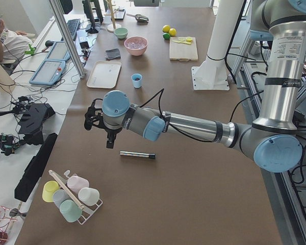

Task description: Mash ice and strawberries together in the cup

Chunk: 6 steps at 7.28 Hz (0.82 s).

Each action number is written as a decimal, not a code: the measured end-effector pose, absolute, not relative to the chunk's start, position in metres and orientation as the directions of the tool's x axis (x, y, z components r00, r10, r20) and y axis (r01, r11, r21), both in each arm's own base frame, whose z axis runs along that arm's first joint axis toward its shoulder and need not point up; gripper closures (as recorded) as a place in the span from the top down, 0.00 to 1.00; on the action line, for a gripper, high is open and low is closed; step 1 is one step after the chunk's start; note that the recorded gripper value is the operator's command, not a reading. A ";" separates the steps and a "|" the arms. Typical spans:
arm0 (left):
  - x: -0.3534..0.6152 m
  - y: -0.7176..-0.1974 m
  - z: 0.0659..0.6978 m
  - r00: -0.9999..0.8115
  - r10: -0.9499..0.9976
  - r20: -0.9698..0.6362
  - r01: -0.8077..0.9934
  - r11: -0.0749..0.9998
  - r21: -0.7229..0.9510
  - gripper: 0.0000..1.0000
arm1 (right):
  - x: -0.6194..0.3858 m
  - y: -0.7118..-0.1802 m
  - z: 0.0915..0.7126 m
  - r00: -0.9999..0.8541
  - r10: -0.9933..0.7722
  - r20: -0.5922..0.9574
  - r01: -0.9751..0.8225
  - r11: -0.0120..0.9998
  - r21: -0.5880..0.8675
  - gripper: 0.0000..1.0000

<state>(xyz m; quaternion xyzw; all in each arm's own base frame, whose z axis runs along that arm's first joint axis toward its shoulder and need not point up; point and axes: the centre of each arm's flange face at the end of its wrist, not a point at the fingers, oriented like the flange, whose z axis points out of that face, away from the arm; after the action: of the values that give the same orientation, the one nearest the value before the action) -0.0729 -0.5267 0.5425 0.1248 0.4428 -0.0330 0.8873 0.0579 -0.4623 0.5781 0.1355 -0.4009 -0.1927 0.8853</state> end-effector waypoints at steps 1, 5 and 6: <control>-0.073 -0.524 0.547 0.634 0.038 -0.772 0.158 0.972 0.177 0.98 | 0.056 -0.464 0.581 0.609 -0.446 0.656 0.237 0.891 0.386 0.99; -0.068 -0.514 0.538 0.666 -0.007 -0.746 0.136 0.985 0.111 0.98 | 0.048 -0.470 0.606 0.642 -0.431 0.634 0.276 0.901 0.333 0.99; -0.069 -0.514 0.540 0.677 -0.004 -0.736 0.133 0.984 0.116 0.98 | 0.047 -0.471 0.606 0.650 -0.432 0.625 0.281 0.901 0.330 0.99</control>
<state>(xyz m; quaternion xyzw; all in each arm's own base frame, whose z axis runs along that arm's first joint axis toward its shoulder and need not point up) -0.0690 -0.5136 0.5401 0.0802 0.4002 -0.0376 0.9122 0.0473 -0.4713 0.6056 0.1024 -0.3686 -0.1977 0.9026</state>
